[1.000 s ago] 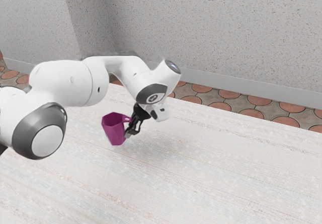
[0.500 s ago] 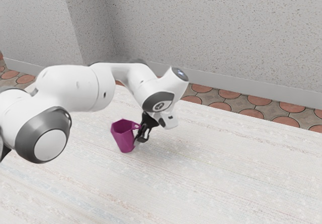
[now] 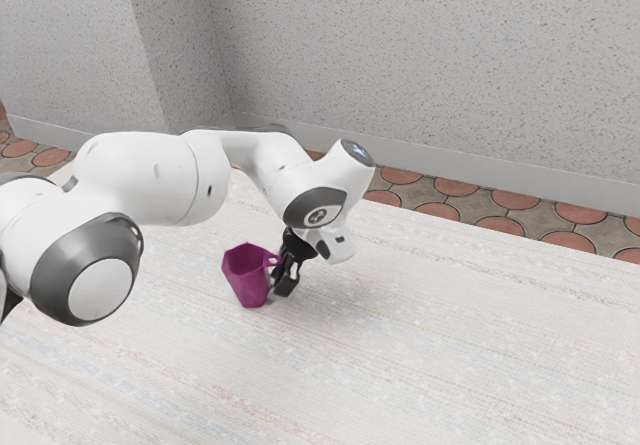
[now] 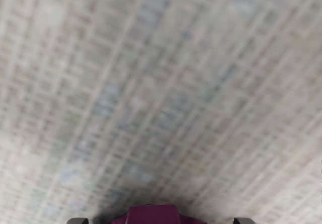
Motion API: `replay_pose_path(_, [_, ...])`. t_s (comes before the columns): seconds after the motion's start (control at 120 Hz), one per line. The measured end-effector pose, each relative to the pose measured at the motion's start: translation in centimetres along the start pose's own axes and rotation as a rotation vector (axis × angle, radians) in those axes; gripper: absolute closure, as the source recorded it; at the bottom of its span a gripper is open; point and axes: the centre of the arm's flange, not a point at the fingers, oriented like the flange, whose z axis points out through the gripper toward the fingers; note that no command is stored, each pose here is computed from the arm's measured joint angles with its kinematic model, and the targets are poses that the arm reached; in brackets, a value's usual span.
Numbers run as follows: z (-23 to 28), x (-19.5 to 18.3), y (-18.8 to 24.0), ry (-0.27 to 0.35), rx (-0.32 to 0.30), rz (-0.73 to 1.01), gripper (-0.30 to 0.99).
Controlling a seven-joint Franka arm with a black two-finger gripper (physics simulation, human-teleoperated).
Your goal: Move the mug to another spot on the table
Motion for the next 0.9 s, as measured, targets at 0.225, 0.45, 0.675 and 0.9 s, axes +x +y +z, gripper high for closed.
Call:
replay_pose_path(0.225, [-0.6,0.1,-0.1,0.022,0.006,-0.003,0.11])
replay_pose_path(0.45, [-5.8,-0.2,-0.8,0.167,0.057,-0.027,0.04])
replay_pose_path(0.675, [-19.3,-12.8,-1.8,0.482,0.060,-0.270,0.01])
replay_pose_path(0.9, [-20.3,-28.9,-2.2,0.566,-0.113,-0.651,0.00])
